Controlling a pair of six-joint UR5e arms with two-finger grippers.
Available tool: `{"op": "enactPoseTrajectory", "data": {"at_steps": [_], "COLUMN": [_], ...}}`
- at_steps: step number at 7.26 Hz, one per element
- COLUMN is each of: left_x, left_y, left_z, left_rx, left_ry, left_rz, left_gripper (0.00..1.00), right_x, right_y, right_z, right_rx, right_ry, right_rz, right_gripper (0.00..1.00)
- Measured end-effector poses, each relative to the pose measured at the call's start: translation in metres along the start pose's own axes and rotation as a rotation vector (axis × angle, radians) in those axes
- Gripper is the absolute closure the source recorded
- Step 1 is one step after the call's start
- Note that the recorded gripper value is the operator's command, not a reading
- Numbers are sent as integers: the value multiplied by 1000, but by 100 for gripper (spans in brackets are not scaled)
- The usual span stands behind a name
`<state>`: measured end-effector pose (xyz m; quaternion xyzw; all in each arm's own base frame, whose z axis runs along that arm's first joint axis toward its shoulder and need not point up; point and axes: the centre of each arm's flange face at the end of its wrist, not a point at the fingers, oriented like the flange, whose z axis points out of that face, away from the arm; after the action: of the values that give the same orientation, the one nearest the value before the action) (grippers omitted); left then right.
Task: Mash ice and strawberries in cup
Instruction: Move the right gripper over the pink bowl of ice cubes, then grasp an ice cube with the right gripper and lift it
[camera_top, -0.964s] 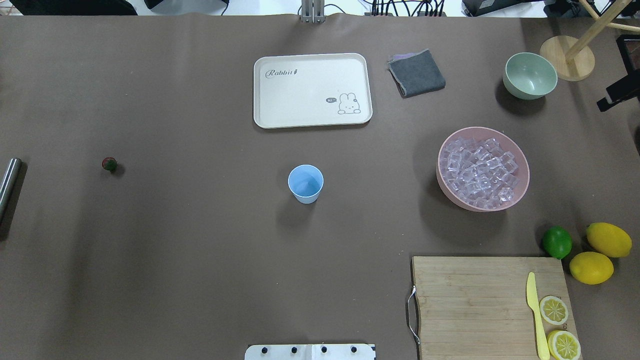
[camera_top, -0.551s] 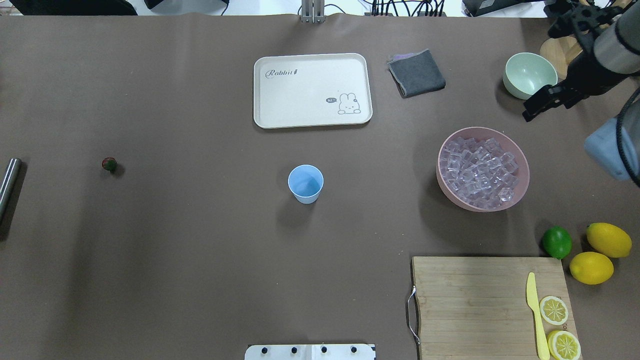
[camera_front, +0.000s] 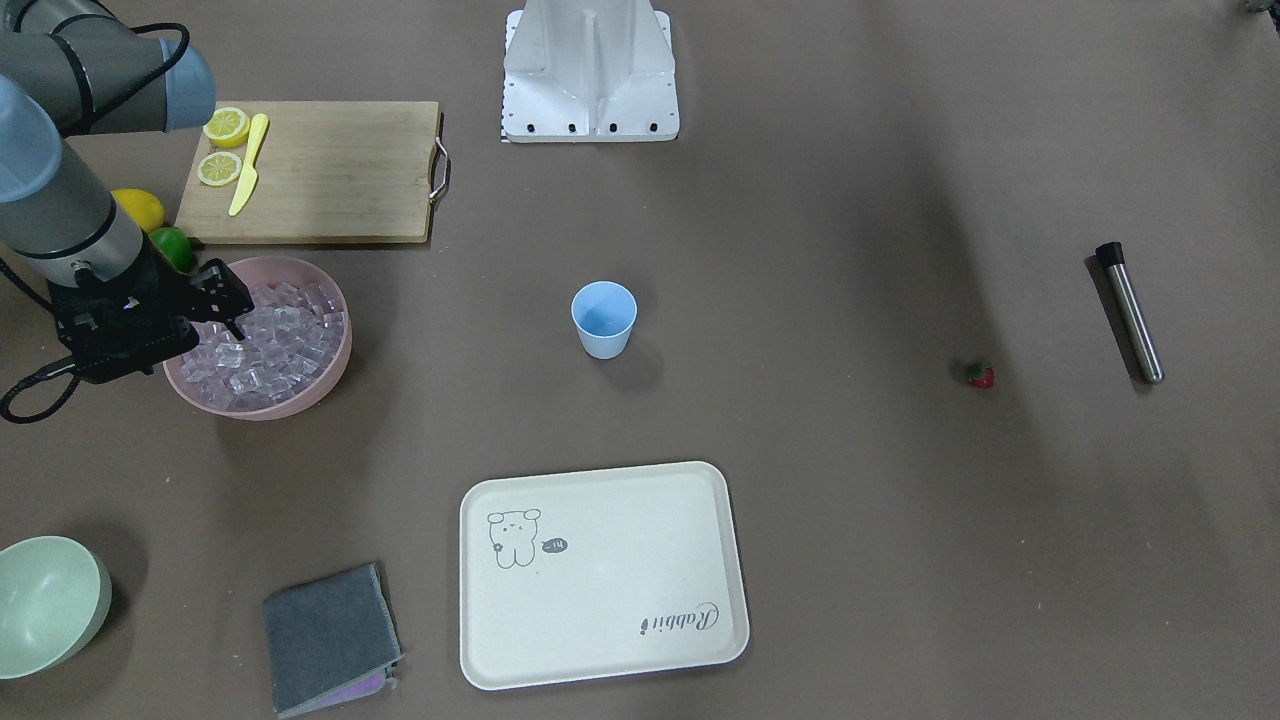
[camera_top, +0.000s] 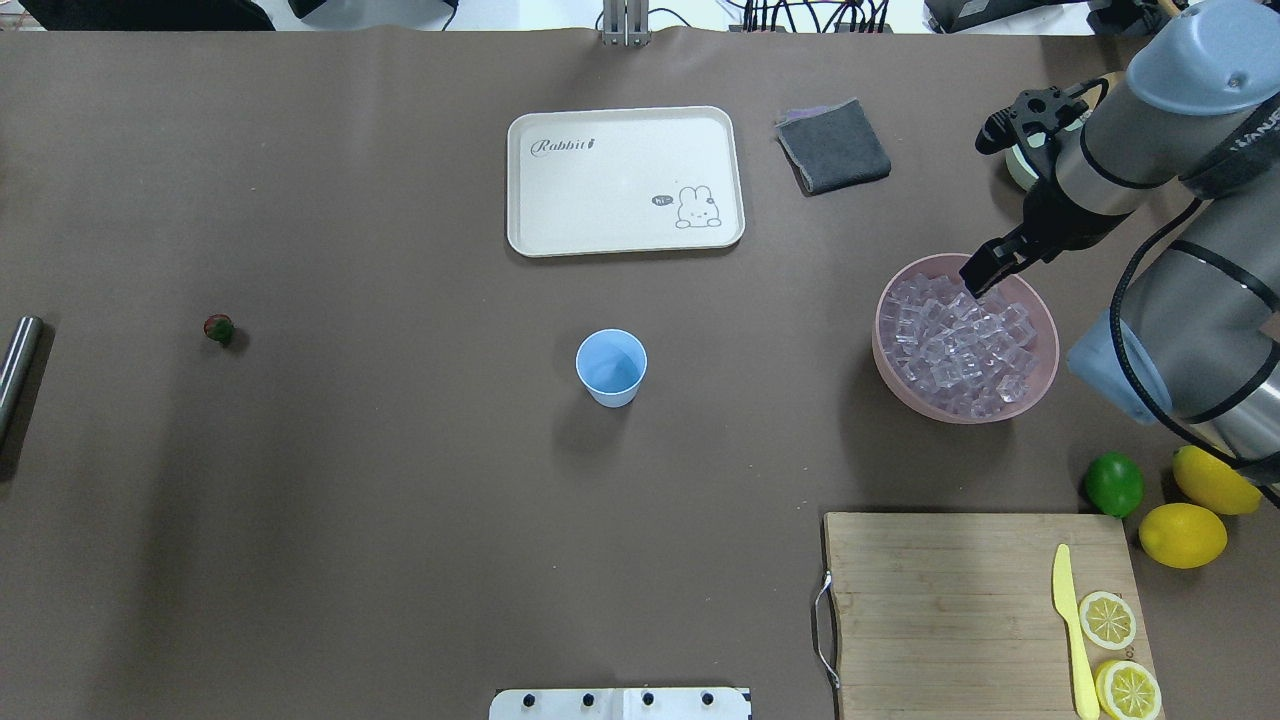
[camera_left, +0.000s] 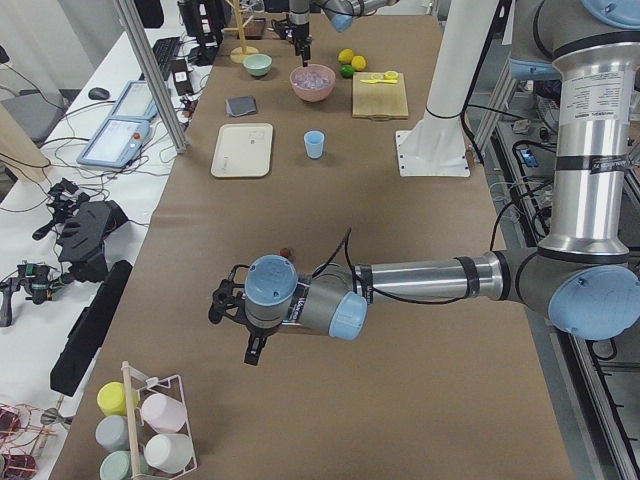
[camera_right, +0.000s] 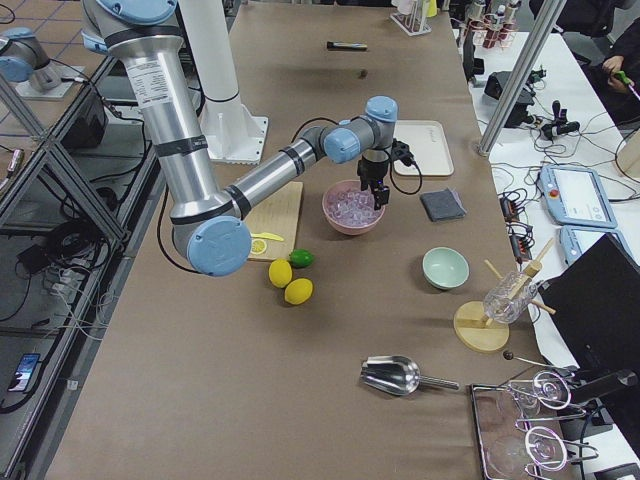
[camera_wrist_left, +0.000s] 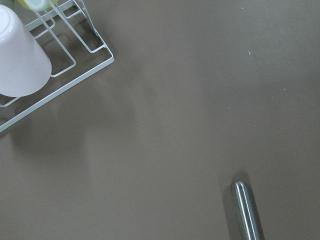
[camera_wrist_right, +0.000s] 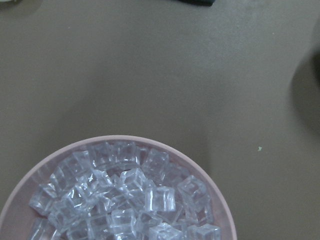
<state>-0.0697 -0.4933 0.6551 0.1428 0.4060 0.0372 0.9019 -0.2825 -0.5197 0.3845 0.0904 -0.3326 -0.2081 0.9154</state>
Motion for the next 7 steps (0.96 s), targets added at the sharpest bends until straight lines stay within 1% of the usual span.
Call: {"op": "enactPoseTrajectory", "data": {"at_steps": [2, 3, 5, 6, 7], "left_x": [1, 2, 4, 5, 5], "left_y": [1, 2, 7, 8, 9], "left_z": [-1, -2, -5, -7, -7], "left_rx": [2, 3, 7, 8, 8], "left_ry": [0, -1, -2, -3, -3], "left_rz": [1, 2, 5, 6, 6], "left_gripper": [2, 2, 2, 2, 2], "right_x": [-7, -6, -7, -9, -15], "right_y": [3, 6, 6, 5, 5], "right_z": [28, 36, 44, 44, 45], "right_rx": [-37, -50, -62, -62, -63], "right_ry": [38, 50, 57, 56, 54], "right_rz": [-19, -20, -17, -19, -25], "right_gripper": [19, 21, 21, 28, 30]}}
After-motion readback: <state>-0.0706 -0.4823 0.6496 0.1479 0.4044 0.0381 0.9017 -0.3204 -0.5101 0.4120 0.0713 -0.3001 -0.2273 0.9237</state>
